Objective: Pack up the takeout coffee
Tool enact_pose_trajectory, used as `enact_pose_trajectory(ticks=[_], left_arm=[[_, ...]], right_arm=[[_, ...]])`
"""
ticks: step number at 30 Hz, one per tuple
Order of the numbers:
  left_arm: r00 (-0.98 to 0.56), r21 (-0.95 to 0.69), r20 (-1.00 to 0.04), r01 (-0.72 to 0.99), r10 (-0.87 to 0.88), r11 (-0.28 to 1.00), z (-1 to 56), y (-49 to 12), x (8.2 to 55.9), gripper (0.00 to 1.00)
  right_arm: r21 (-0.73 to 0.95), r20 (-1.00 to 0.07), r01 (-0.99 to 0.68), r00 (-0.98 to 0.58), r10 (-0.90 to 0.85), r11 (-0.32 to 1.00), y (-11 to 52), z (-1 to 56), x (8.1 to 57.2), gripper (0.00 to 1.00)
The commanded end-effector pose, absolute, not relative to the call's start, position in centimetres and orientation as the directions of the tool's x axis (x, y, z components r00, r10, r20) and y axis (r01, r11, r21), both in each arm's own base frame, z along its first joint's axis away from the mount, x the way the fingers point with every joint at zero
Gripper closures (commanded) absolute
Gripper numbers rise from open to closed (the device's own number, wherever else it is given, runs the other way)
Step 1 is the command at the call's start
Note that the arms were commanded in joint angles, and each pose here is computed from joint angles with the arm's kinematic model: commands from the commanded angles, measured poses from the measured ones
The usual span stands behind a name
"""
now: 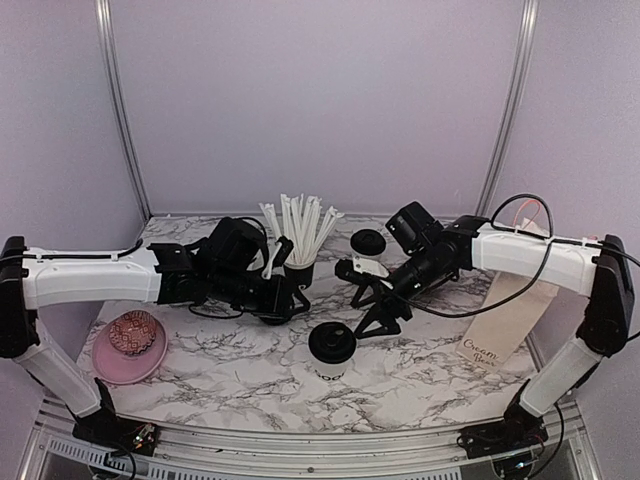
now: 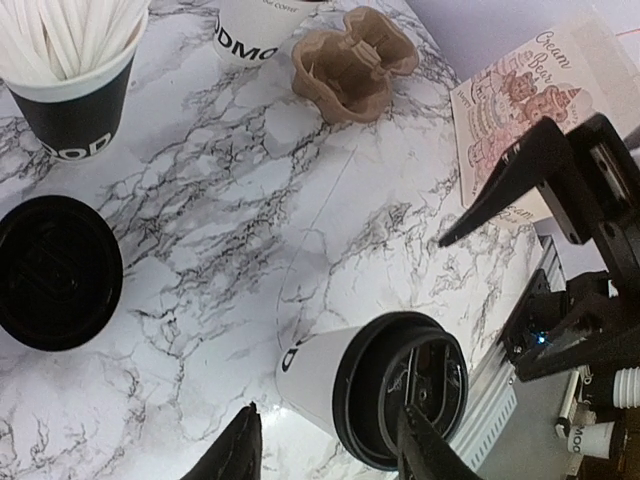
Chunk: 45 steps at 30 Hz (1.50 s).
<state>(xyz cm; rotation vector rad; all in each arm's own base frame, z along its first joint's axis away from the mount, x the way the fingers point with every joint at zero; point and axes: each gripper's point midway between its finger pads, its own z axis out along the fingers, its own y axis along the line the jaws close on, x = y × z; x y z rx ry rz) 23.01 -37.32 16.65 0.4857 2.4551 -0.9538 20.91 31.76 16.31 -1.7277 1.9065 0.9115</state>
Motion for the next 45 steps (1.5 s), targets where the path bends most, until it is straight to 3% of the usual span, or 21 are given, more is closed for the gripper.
enact_pose_trajectory(ticks=[1, 12, 19, 29, 35, 40, 45], left_arm=[[-0.8, -0.556, -0.587, 0.511, 0.126, 0.656, 17.1, -39.2, 25.0, 0.55], [-0.831, -0.631, -0.538, 0.507, 0.138, 0.588, 14.8, -41.4, 24.6, 0.61], [-0.867, -0.642, -0.475, 0.458, 0.15, 0.615, 11.6, -40.7, 23.7, 0.67], [-0.914, -0.634, -0.36, 0.388, 0.188, 0.669, 6.1, -38.3, 21.2, 0.77], [-0.908, -0.607, -0.381, 0.388, 0.175, 0.694, 6.2, -37.4, 21.3, 0.78], [-0.901, -0.587, -0.401, 0.392, 0.167, 0.708, 7.0, -36.9, 21.6, 0.78], [-0.894, -0.58, -0.438, 0.364, 0.098, 0.729, 8.7, -35.6, 22.1, 0.67]], right_arm=[[0.083, -0.688, -0.996, -0.076, -0.721, 0.025, 33.4, 16.5, 21.6, 0.12], [0.05, -0.66, -0.999, -0.024, -0.751, -0.013, 35.1, 15.5, 20.6, 0.01], [0.065, -0.639, -0.998, -0.023, -0.769, -0.024, 35.5, 14.0, 20.2, 0.01], [0.081, -0.559, -0.997, -0.06, -0.827, 0.018, 34.5, 9.8, 20.5, 0.15], [0.042, -0.473, -0.999, -0.048, -0.88, 0.032, 33.4, 6.8, 20.5, 0.22], [0.031, -0.374, -1.0, -0.009, -0.927, -0.003, 32.3, 3.8, 19.1, 0.27], [0.078, -0.43, -0.997, -0.034, -0.902, 0.001, 33.0, 5.3, 18.5, 0.28]])
